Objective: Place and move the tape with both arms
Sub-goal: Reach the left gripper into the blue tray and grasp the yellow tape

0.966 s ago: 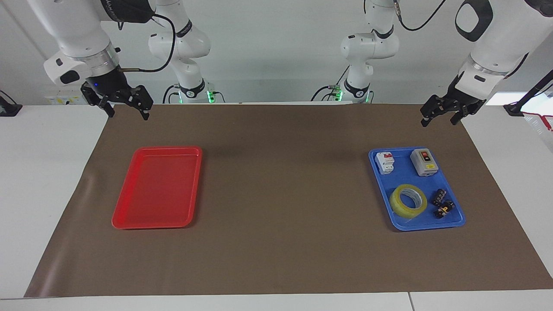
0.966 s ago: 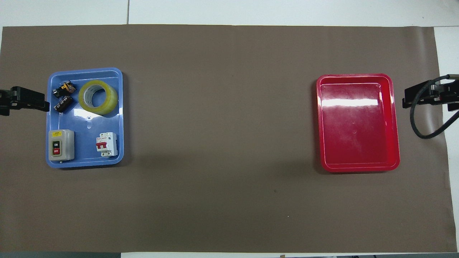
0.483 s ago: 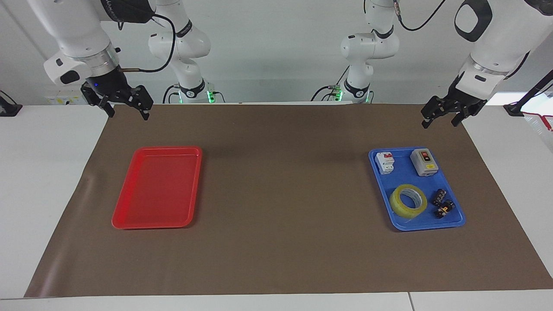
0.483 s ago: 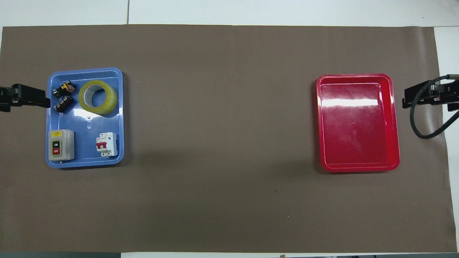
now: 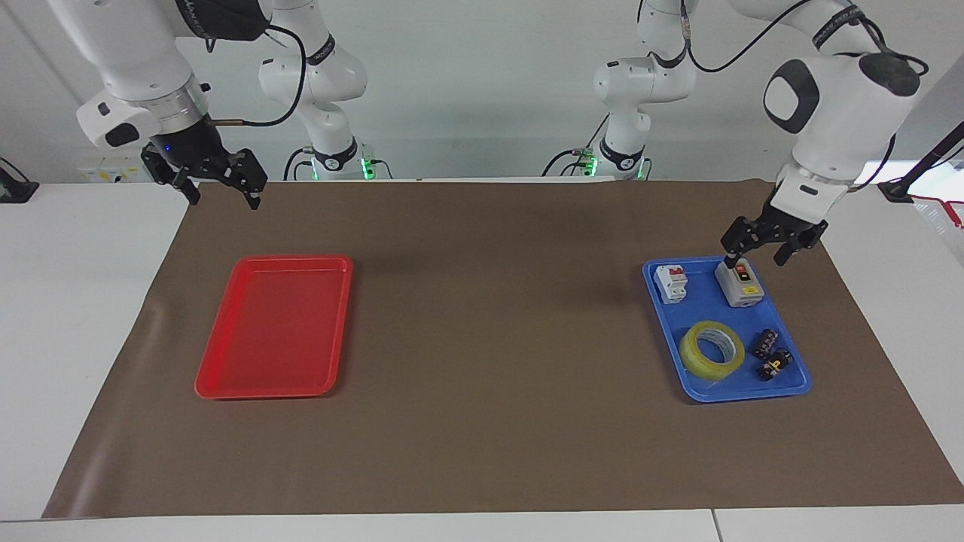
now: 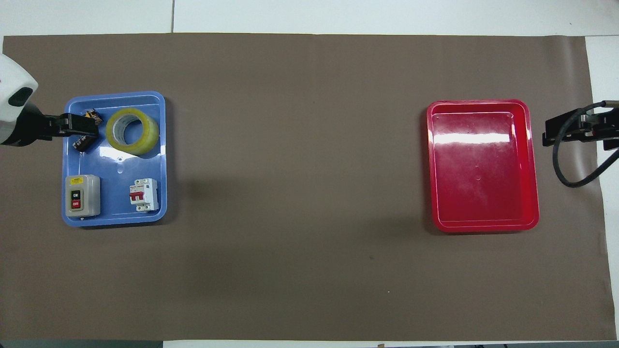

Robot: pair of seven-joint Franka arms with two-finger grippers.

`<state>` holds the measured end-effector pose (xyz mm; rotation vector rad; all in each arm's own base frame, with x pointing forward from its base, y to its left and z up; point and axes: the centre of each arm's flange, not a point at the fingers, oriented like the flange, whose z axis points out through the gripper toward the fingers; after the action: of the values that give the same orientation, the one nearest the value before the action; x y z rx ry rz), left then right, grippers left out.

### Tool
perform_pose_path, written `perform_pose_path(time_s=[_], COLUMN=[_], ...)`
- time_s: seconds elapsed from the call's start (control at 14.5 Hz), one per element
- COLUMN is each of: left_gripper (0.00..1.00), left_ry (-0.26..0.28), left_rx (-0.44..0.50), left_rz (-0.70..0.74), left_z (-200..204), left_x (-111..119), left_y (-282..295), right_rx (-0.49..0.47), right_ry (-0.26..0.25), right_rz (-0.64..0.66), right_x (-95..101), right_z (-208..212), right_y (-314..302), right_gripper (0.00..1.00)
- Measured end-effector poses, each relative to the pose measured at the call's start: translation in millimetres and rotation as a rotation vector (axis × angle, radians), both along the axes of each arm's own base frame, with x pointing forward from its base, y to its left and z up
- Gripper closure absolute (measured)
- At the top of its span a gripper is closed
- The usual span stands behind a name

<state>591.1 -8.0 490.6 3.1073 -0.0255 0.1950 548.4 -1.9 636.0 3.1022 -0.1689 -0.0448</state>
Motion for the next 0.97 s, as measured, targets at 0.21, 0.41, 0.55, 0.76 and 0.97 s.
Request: perform_pose_path(time_s=[0.21, 0.41, 0.55, 0.76, 0.97], left_gripper=[0.00, 0.00, 0.00, 0.00, 0.00], left_ry=[-0.012, -0.031, -0.045, -0.050, -0.046], left_rx=[0.003, 0.005, 0.007, 0.008, 0.010], left_rz=[0.023, 0.045, 0.050, 0.059, 0.060], left_z=[-57, -90, -105, -133, -161], left_x=[25, 38, 42, 47, 46], left_y=[13, 27, 29, 35, 35], right_rx=[0.000, 0.000, 0.000, 0.000, 0.000], right_ry=[0.000, 0.000, 0.000, 0.000, 0.000], right_rz=[0.000, 0.000, 0.000, -0.001, -0.001], right_x=[0.0, 0.0, 0.0, 0.0, 0.0], right_z=[0, 0, 0, 0, 0], right_y=[0, 0, 0, 0, 0], right_gripper=[0.00, 0.00, 0.00, 0.00, 0.00])
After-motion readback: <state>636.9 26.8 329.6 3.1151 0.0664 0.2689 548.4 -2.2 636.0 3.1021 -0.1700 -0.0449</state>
